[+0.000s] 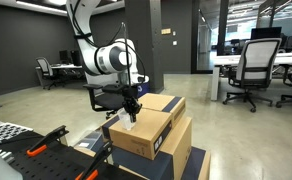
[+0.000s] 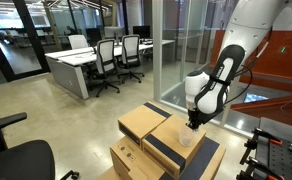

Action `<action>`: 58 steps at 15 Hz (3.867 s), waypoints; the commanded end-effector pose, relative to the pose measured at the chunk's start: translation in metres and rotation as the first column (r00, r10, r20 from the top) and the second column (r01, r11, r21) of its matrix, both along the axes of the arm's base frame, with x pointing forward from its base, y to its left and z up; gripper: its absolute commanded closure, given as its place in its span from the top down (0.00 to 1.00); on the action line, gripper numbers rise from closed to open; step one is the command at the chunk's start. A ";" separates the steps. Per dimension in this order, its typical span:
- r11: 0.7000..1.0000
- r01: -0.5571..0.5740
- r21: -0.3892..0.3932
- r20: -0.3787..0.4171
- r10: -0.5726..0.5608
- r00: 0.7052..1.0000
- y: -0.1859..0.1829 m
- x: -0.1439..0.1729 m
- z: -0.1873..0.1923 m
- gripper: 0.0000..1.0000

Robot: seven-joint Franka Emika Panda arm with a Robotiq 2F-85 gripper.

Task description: Twist the water jug around

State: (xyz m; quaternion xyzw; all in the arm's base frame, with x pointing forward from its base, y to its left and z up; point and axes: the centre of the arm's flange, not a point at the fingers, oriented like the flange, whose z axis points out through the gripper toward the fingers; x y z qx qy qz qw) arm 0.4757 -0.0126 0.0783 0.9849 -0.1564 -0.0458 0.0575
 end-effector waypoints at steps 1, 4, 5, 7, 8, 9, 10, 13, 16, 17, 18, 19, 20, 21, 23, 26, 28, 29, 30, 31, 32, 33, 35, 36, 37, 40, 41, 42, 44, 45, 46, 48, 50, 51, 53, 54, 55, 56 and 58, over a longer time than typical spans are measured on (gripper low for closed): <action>0.999 0.043 -0.006 -0.010 -0.043 0.999 0.006 0.006 -0.007 0.07; 0.997 0.073 -0.010 -0.003 -0.073 0.997 0.005 0.011 -0.007 0.07; 0.997 0.081 -0.010 -0.002 -0.081 0.997 0.004 0.012 -0.007 0.07; 0.996 0.092 -0.008 0.000 -0.092 0.996 0.003 0.015 -0.007 0.07; 0.995 0.096 -0.008 0.000 -0.096 0.995 0.002 0.016 -0.007 0.07; 0.995 0.100 -0.008 0.000 -0.100 0.995 0.002 0.017 -0.008 0.07; 0.995 0.102 -0.009 -0.001 -0.102 0.995 0.001 0.018 -0.008 0.07; 0.995 0.099 -0.010 -0.002 -0.099 0.995 0.000 0.017 -0.008 0.07; 0.996 0.093 -0.009 -0.005 -0.093 0.996 0.001 0.013 -0.009 0.07; 0.996 0.090 -0.008 -0.006 -0.090 0.996 0.001 0.012 -0.009 0.06; 0.996 0.087 -0.008 -0.006 -0.087 0.996 0.001 0.011 -0.009 0.06; 0.996 0.084 -0.006 -0.007 -0.084 0.996 0.002 0.010 -0.009 0.06; 0.997 0.077 -0.003 -0.010 -0.077 0.997 0.002 0.009 -0.008 0.06; 0.997 0.074 -0.004 -0.011 -0.074 0.997 0.002 0.008 -0.008 0.07; 0.998 0.064 0.000 -0.017 -0.064 0.998 0.003 0.006 -0.008 0.07; 0.998 0.063 -0.007 -0.020 -0.063 0.998 0.001 0.002 -0.008 0.06; 0.998 0.070 -0.011 -0.018 -0.070 0.997 -0.001 0.002 -0.008 0.06; 0.997 0.076 -0.013 -0.014 -0.076 0.997 -0.003 0.002 -0.008 0.07; 0.996 0.084 -0.012 -0.015 -0.084 0.996 -0.005 0.004 -0.007 0.06; 0.996 0.089 -0.011 -0.015 -0.089 0.996 -0.007 0.005 -0.007 0.06; 0.996 0.091 -0.011 -0.015 -0.091 0.996 -0.009 0.005 -0.007 0.06; 0.996 0.092 -0.010 -0.015 -0.092 0.996 -0.010 0.004 -0.006 0.07; 0.995 0.095 -0.008 -0.016 -0.095 0.995 -0.011 0.004 -0.007 0.07; 0.995 0.095 -0.007 -0.016 -0.095 0.995 -0.011 0.005 -0.007 0.06; 0.996 0.092 -0.005 -0.015 -0.092 0.996 -0.011 0.005 -0.006 0.06; 0.997 0.074 -0.003 -0.011 -0.074 0.997 -0.007 0.004 -0.005 0.06; 0.998 0.067 -0.001 -0.008 -0.067 0.998 -0.005 0.004 -0.004 0.07; 0.998 0.061 -0.001 -0.006 -0.061 0.998 -0.003 0.004 -0.004 0.06; 0.999 0.053 0.002 -0.003 -0.053 0.999 0.000 0.004 -0.002 0.06; 0.999 0.049 0.005 -0.001 -0.049 0.999 0.002 0.005 -0.002 0.07; 0.999 0.046 0.007 0.001 -0.046 0.999 0.002 0.005 -0.001 0.06; 0.999 0.042 0.012 0.008 -0.042 0.999 0.003 0.005 0.002 0.06; 0.999 0.039 0.013 0.017 -0.039 0.999 0.003 0.004 0.006 0.06; 0.999 0.038 0.013 0.021 -0.039 0.999 0.002 0.004 0.007 0.07; 0.999 0.040 0.012 0.027 -0.040 0.999 0.001 0.003 0.009 0.07; 0.999 0.040 0.013 0.032 -0.041 0.999 -0.001 0.001 0.010 0.06; 0.999 0.040 0.015 0.038 -0.041 0.998 -0.001 0.000 0.013 0.06; 0.999 0.040 0.016 0.042 -0.041 0.998 -0.003 -0.001 0.015 0.06; 0.999 0.033 0.019 0.052 -0.034 0.998 -0.004 -0.005 0.021 0.07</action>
